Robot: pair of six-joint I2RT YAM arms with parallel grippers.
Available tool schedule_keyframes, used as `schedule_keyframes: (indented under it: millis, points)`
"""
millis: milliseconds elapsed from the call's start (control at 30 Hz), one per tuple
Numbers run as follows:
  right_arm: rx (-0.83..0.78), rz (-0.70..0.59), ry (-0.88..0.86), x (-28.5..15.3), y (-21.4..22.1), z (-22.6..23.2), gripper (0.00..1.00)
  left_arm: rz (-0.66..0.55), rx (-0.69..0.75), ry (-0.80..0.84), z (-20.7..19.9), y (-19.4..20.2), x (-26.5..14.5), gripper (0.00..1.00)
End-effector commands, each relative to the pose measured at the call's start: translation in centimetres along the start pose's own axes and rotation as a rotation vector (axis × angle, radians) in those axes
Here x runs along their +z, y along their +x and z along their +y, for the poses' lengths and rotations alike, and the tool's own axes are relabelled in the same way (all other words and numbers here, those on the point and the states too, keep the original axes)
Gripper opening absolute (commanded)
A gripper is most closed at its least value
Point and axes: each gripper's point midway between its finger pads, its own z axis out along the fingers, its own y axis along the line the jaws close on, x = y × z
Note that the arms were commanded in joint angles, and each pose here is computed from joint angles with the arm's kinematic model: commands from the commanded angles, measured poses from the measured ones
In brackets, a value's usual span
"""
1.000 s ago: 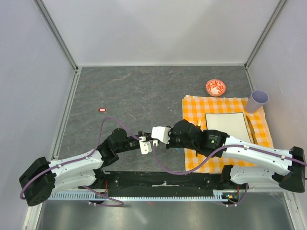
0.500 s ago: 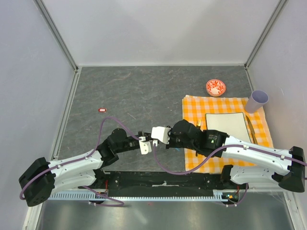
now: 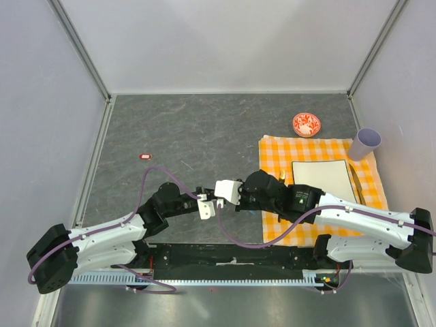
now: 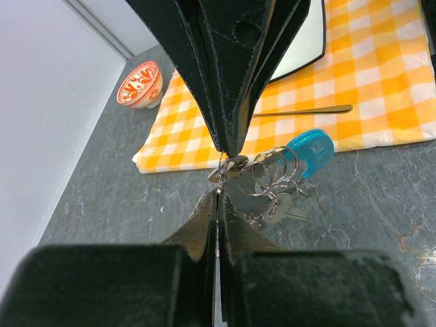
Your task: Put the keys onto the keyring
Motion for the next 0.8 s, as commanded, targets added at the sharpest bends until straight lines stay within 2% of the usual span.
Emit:
schedule_keyframes:
  millis: [0,767]
  points:
    - [0.011,-0.042,-0.01,0.1,-1.4,0.0,0.0,-0.132,0.058,-0.033,1.5,-3.9,0.3,0.02]
    - [-0.012,-0.063,-0.057,0.4,-1.9,0.7,0.0,-0.179,0.086,0.06,-0.1,-4.7,0.6,0.02]
